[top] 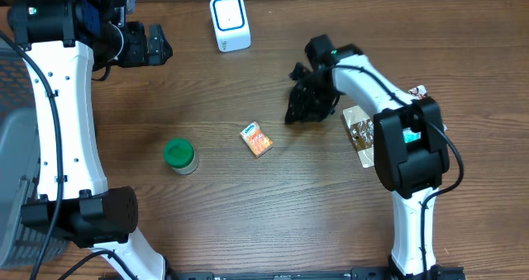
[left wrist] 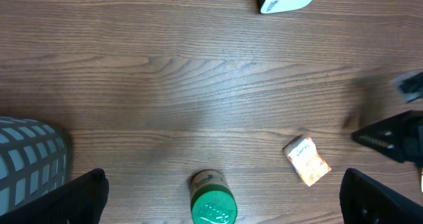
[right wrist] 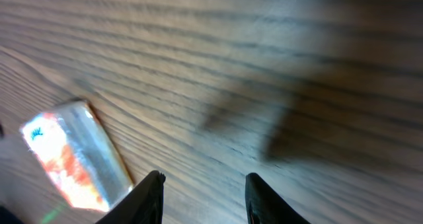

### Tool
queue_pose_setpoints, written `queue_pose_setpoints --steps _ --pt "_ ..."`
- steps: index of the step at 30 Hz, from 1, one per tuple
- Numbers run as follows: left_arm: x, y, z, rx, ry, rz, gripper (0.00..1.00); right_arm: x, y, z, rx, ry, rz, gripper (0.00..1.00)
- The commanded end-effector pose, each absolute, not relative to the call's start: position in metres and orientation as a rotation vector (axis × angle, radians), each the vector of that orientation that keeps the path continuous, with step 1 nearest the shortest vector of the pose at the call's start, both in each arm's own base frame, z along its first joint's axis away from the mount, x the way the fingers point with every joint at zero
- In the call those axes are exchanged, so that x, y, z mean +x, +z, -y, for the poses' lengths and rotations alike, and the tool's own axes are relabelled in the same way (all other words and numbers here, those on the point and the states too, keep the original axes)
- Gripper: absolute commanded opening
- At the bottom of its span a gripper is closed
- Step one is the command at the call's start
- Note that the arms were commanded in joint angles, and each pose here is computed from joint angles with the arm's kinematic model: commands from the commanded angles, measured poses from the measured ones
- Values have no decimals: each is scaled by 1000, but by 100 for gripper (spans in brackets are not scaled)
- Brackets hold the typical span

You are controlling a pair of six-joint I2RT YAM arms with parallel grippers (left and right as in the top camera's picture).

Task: Scan the item barcode
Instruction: 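Drag the orange tissue pack down and release it on the table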

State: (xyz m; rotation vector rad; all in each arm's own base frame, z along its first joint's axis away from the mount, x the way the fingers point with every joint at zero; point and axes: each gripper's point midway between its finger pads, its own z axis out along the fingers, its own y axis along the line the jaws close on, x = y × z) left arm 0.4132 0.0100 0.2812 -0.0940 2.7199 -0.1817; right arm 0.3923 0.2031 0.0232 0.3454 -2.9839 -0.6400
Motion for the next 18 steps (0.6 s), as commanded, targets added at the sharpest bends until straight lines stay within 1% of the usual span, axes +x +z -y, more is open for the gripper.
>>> queue_pose_setpoints --steps 1,3,6,11,14,18 --pt "411 294 -10 -53 -167 -2684 99 404 70 -214 447 -712 3046 38" --pt "411 294 -10 -53 -167 -2684 100 392 77 -220 480 -749 2995 38" --pt "411 294 -10 -53 -167 -2684 100 375 73 -226 479 -738 2933 38" --pt "411 294 -10 -53 -167 -2684 99 351 57 -242 534 -710 2876 43" --pt "411 294 -10 -53 -167 -2684 100 343 48 -254 546 -704 2869 47" --pt "411 294 -10 -53 -167 -2684 99 340 36 -262 524 -708 2880 48"
